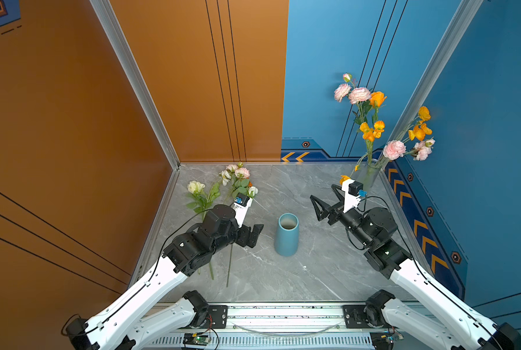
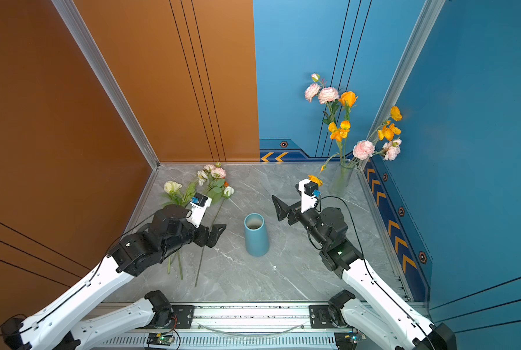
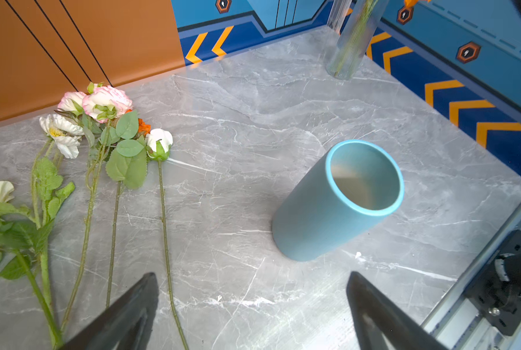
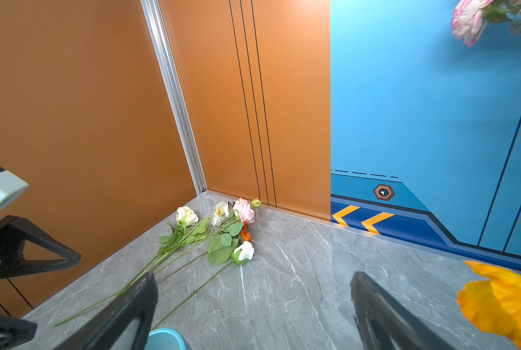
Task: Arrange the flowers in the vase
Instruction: 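Set the teal vase upright and open the right gripper, then lower the left gripper onto a white rose stem while the right gripper withdraws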
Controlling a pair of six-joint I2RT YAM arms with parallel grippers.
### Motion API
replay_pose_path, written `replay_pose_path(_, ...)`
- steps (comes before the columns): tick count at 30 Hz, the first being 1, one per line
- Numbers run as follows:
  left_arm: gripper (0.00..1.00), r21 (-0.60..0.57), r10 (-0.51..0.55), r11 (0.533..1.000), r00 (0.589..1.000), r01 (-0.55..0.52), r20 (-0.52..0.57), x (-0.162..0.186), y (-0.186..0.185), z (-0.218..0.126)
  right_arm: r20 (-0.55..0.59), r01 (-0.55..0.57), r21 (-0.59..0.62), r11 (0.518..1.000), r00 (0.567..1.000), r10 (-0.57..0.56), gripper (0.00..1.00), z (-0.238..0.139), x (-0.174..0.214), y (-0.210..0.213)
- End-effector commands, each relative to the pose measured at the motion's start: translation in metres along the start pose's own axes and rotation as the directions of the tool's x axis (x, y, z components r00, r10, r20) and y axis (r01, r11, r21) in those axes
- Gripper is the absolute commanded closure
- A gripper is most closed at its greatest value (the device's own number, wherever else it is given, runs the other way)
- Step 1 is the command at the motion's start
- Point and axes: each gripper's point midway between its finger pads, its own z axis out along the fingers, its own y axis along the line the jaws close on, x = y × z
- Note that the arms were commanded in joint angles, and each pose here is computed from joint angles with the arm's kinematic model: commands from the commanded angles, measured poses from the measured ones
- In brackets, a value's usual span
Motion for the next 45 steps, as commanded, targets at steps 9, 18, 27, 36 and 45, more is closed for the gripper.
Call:
replay_pose_path(9,0.38,-0.189,-0.196,0.971,0.937,0.145,-0.289,0.019,0.071,0.075,-0.366,0.008,0.088,0.996,0.93,0.024,0.08,-0.002,0.161,-0.035)
replay_pose_path(18,0.56,-0.282,-0.276,0.948,0.827,0.15,-0.49,0.06,0.109,0.167,-0.431,-0.015,-0.025,1.0,0.902,0.002,0.02,-0.001,0.188,-0.019)
replay_pose_path(27,0.63,-0.375,-0.306,0.921,0.785,0.102,-0.538,0.08,0.138,0.208,-0.377,-0.091,0.007,0.996,0.922,0.087,0.0,-0.004,0.18,-0.032)
replay_pose_path(36,0.6,-0.424,-0.333,0.903,0.738,0.069,-0.587,0.112,0.154,0.211,-0.049,-0.173,-0.149,0.974,0.985,0.167,0.0,-0.034,0.113,-0.022)
replay_pose_path(45,0.6,-0.42,-0.354,0.903,0.713,0.091,-0.606,0.123,0.157,0.217,0.024,0.011,-0.325,0.946,1.0,-0.003,0.0,-0.055,0.097,0.03)
